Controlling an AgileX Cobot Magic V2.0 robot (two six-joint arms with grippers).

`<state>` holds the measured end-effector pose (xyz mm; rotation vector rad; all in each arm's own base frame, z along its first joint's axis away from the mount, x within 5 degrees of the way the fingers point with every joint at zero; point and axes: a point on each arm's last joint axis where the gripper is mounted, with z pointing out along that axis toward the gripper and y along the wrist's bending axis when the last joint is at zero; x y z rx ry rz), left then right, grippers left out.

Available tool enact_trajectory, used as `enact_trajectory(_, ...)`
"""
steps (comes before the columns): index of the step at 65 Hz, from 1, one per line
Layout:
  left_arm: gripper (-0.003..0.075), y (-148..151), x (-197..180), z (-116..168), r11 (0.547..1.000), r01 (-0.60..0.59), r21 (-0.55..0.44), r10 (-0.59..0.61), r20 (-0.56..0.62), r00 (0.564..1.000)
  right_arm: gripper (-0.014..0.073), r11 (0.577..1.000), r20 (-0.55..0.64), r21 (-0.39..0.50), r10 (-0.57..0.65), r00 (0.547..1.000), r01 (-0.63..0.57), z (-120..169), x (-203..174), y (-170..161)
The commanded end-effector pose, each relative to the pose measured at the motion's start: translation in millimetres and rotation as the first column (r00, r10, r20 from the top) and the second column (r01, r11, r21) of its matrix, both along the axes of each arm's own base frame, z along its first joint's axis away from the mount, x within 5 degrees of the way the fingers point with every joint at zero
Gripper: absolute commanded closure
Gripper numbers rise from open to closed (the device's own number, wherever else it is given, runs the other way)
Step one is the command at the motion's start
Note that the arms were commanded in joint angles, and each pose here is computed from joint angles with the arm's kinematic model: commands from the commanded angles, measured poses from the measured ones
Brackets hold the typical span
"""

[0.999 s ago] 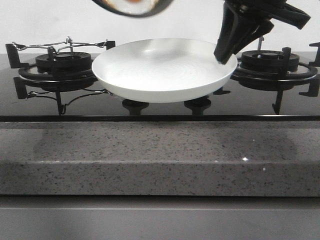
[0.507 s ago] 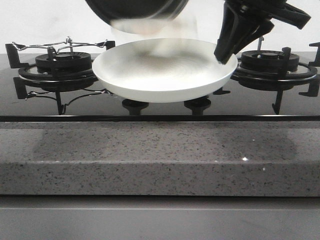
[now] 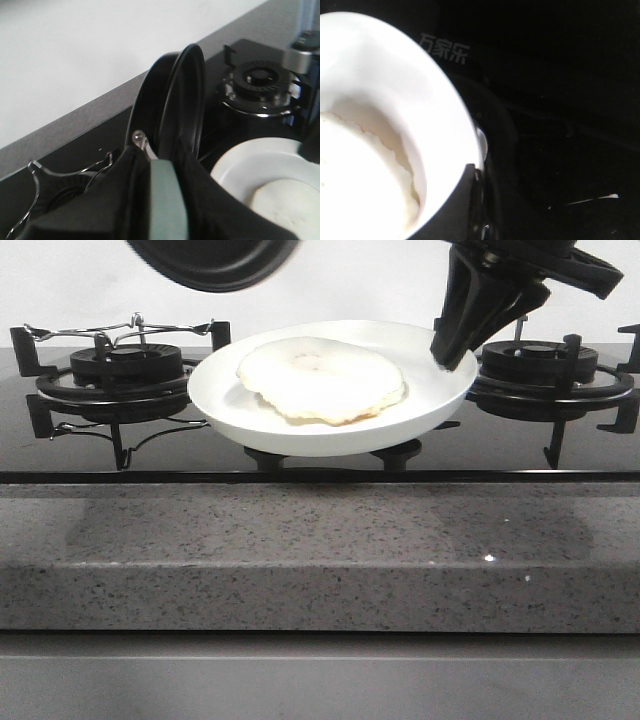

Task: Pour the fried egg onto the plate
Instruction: 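Tilt the pan over the plate to slide the egg out, then return the empty pan onto its burner with the left gripper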

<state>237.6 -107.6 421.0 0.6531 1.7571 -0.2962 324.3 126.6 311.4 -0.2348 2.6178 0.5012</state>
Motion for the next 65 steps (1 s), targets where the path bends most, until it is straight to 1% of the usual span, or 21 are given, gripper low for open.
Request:
enact_trajectory(1, 0.0739, 26.4, 11.6, 20.0, 0.967, -0.134, -0.217, 0.14, 0.012, 0.99, 0.0655, 0.999, 0.108, 0.053, -0.016, 0.994, 0.01, 27.5, -3.7, -0.5)
enact_trajectory(2, 0.0739, 28.2, 13.0, 19.2, 0.963, -0.142, -0.228, 0.146, 0.001, 0.989, 0.0655, 0.999, 0.108, 0.053, -0.016, 0.994, 0.01, 27.5, -3.7, -0.5)
enact_trajectory(3, 0.0739, 36.4, 19.1, 16.5, 0.95, -0.177, -0.258, 0.175, -0.03, 0.984, 0.0655, 0.999, 0.108, 0.053, -0.016, 0.994, 0.01, 27.5, -3.7, -0.5)
enact_trajectory(5, 0.0739, 41.8, 23.0, 15.0, 0.932, -0.199, -0.304, 0.189, -0.065, 0.98, 0.0655, 0.999, 0.108, 0.053, -0.016, 0.994, 0.01, 27.5, -3.7, -0.5)
enact_trajectory(9, 0.0739, 58.8, 36.0, 8.0, 0.875, -0.268, -0.405, 0.221, -0.159, 0.962, 0.0655, 0.999, 0.108, 0.053, -0.016, 0.994, 0.01, 27.5, -3.7, -0.5)
enact_trajectory(13, 0.0739, 75.8, 48.6, -1.7, 0.817, -0.325, -0.476, 0.227, -0.253, 0.941, 0.0655, 0.999, 0.108, 0.053, -0.016, 0.994, 0.01, 27.5, -3.7, -0.5)
enact_trajectory(16, 0.0739, 87.5, 56.5, -7.5, 0.756, -0.357, -0.548, 0.204, -0.321, 0.925, 0.0655, 0.999, 0.108, 0.053, -0.016, 0.994, 0.01, 27.5, -3.7, -0.5)
enact_trajectory(17, 0.0739, 88.7, 59.0, -10.5, 0.75, -0.361, -0.554, 0.193, -0.339, 0.921, 0.0655, 0.999, 0.108, 0.053, -0.016, 0.994, 0.01, 27.5, -3.7, -0.5)
enact_trajectory(18, 0.0739, 91.8, 61.5, -12.7, 0.734, -0.369, -0.57, 0.183, -0.357, 0.916, 0.0655, 0.999, 0.108, 0.053, -0.016, 0.994, 0.01, 27.5, -3.7, -0.5)
enact_trajectory(20, 0.0739, 102.1, 69.5, -20.3, 0.691, -0.396, -0.605, 0.164, -0.403, 0.901, 0.0655, 0.999, 0.108, 0.053, -0.016, 0.994, 0.01, 27.5, -3.7, -0.5)
enact_trajectory(22, 0.0739, 105.9, 73.0, -23.4, 0.661, -0.402, -0.634, 0.135, -0.426, 0.894, 0.0655, 0.999, 0.108, 0.053, -0.016, 0.994, 0.01, 27.5, -3.7, -0.5)
enact_trajectory(23, 0.0739, 110.8, 77.1, -27.1, 0.633, -0.415, -0.653, 0.123, -0.445, 0.887, 0.0655, 0.999, 0.108, 0.053, -0.016, 0.994, 0.01, 27.5, -3.7, -0.5)
enact_trajectory(25, 0.0739, 116.2, 81.9, -32.6, 0.607, -0.425, -0.671, 0.097, -0.469, 0.878, 0.0655, 0.999, 0.108, 0.053, -0.016, 0.994, 0.01, 27.5, -3.7, -0.5)
enact_trajectory(32, 0.0739, 132.6, 99.3, -49.7, 0.468, -0.451, -0.76, -0.022, -0.52, 0.854, 0.0655, 0.999, 0.108, 0.053, -0.016, 0.994, 0.01, 27.5, -3.7, -0.5)
enact_trajectory(34, 0.0739, 135.7, 103.7, -55.2, 0.444, -0.458, -0.77, -0.046, -0.531, 0.846, 0.0655, 0.999, 0.108, 0.053, -0.016, 0.994, 0.01, 27.5, -3.7, -0.5)
enact_trajectory(35, 0.0739, 137.2, 106.0, -56.9, 0.421, -0.46, -0.781, -0.062, -0.531, 0.845, 0.0655, 0.999, 0.108, 0.053, -0.016, 0.994, 0.01, 27.5, -3.7, -0.5)
enact_trajectory(41, 0.0739, 144.5, 118.7, -73.1, 0.349, -0.483, -0.803, -0.124, -0.551, 0.825, 0.0655, 0.999, 0.108, 0.053, -0.016, 0.994, 0.01, 27.5, -3.7, -0.5)
enact_trajectory(44, 0.0739, 146.2, 123.3, -80.0, 0.324, -0.488, -0.811, -0.16, -0.555, 0.816, 0.0655, 0.999, 0.108, 0.053, -0.016, 0.994, 0.01, 27.5, -3.7, -0.5)
enact_trajectory(50, 0.0739, 147.4, 130.4, -92.7, 0.292, -0.491, -0.821, -0.23, -0.558, 0.797, 0.0655, 0.999, 0.108, 0.053, -0.016, 0.994, 0.01, 27.5, -3.7, -0.5)
enact_trajectory(60, 0.0737, 148.0, 139.4, -113.1, 0.283, -0.514, -0.81, -0.284, -0.583, 0.761, 0.0655, 0.999, 0.108, 0.053, -0.016, 0.994, 0.01, 27.5, -3.7, -0.5)
enact_trajectory(65, 0.0712, 147.6, 140.9, -117.2, 0.282, -0.515, -0.81, -0.303, -0.584, 0.753, 0.0655, 0.999, 0.108, 0.053, -0.016, 0.994, 0.01, 27.5, -3.7, -0.5)
